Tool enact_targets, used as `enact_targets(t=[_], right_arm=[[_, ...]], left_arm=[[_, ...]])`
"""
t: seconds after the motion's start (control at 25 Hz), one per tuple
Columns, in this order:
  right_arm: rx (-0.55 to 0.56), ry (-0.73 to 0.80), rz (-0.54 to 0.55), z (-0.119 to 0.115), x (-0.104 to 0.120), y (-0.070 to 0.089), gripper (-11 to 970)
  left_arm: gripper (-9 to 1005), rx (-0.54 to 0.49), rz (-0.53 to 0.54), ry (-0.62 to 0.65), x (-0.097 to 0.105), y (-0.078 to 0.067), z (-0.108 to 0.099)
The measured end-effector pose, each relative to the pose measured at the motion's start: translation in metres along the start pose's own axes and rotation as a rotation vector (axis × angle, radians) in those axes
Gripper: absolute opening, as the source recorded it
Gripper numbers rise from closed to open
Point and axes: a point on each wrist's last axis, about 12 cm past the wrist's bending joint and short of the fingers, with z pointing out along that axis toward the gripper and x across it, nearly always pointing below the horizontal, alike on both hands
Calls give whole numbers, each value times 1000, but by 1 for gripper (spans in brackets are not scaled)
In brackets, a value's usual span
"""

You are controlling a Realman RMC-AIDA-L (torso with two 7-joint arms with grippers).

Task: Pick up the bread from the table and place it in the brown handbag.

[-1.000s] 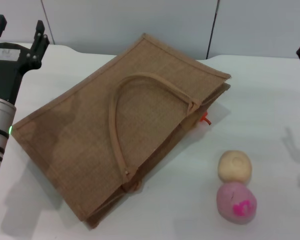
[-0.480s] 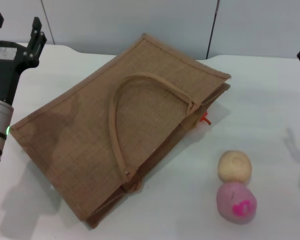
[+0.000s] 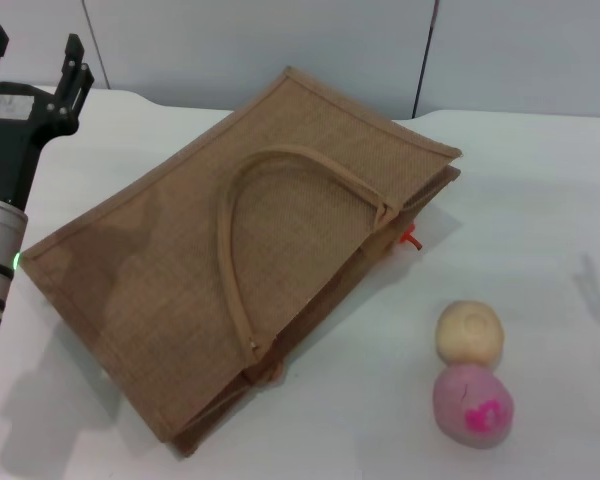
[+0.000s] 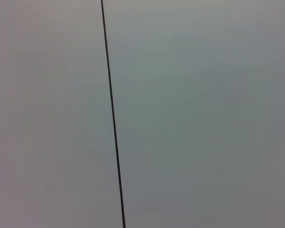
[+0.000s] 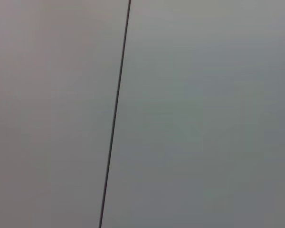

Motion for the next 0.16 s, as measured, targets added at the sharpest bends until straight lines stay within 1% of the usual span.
enact_targets(t=[0.16], right_arm=[[4,3,2,0,0,0,877]], left_arm=[[789,-7,-46,-6,-1,0,0]])
